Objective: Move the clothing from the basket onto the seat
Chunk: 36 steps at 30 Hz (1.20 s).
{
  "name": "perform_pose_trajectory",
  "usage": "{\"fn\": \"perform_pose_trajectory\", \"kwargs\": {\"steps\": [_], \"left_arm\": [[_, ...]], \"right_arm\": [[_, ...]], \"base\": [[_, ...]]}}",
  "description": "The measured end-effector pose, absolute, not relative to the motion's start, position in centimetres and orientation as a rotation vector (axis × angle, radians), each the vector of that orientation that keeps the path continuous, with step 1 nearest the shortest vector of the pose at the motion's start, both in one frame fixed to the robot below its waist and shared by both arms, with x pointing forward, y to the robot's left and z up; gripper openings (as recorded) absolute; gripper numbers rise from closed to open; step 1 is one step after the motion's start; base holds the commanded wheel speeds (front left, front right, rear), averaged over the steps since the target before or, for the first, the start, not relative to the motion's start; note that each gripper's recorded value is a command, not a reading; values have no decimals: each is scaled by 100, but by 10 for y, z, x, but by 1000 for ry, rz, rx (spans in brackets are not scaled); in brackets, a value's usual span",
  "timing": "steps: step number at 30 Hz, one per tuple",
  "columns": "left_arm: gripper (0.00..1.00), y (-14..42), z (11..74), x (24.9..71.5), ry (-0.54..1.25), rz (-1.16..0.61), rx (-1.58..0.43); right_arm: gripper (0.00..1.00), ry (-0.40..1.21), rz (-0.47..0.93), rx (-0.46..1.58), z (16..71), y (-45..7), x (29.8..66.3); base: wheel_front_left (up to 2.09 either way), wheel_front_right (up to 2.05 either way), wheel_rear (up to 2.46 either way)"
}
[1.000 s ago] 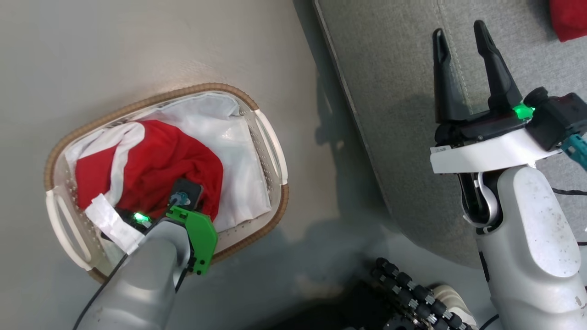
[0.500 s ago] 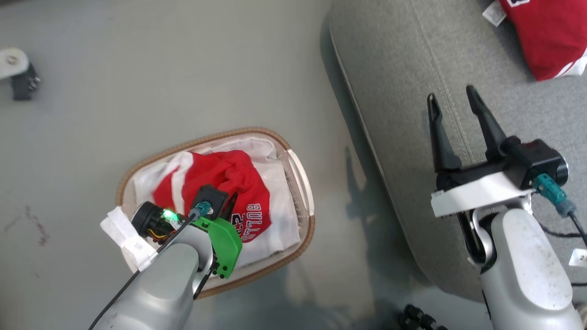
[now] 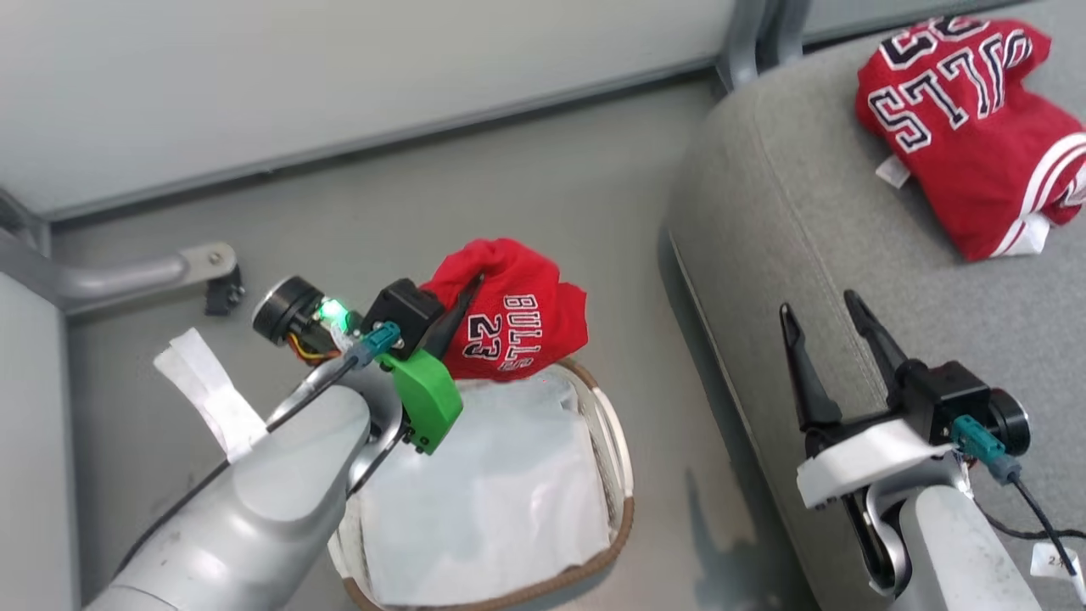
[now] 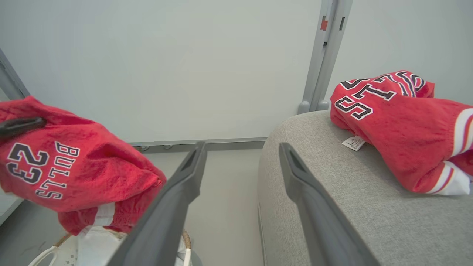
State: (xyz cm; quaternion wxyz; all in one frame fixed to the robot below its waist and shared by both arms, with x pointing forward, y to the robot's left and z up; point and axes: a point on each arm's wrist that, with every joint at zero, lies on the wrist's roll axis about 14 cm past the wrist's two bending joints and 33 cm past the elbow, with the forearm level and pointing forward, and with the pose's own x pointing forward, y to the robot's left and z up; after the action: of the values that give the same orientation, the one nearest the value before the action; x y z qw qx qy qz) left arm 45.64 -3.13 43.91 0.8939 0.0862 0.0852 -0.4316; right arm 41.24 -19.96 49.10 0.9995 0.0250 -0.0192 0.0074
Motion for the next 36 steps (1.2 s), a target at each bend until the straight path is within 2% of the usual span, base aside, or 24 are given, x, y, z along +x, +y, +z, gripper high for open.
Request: {"fn": "perform_pose_trajectory", "kwargs": {"steps": [12, 18, 25, 36], "left_arm": [[0, -32, 610, 453, -245, -903, 384], [0, -34, 667, 447, -382, -887, 432], [0, -38, 694, 443, -450, -890, 446], [0, -44, 691, 438, -446, -911, 455]], "right_arm": [[100, -158, 99, 53, 536, -170, 386], [100, -192, 153, 45, 549, -153, 383], [100, -220, 224, 9, 561, -131, 389], [100, -336, 369, -134, 611, -84, 420]], "base": [[0, 0, 0], [0, 0, 0], [0, 0, 0], [0, 0, 0]]}}
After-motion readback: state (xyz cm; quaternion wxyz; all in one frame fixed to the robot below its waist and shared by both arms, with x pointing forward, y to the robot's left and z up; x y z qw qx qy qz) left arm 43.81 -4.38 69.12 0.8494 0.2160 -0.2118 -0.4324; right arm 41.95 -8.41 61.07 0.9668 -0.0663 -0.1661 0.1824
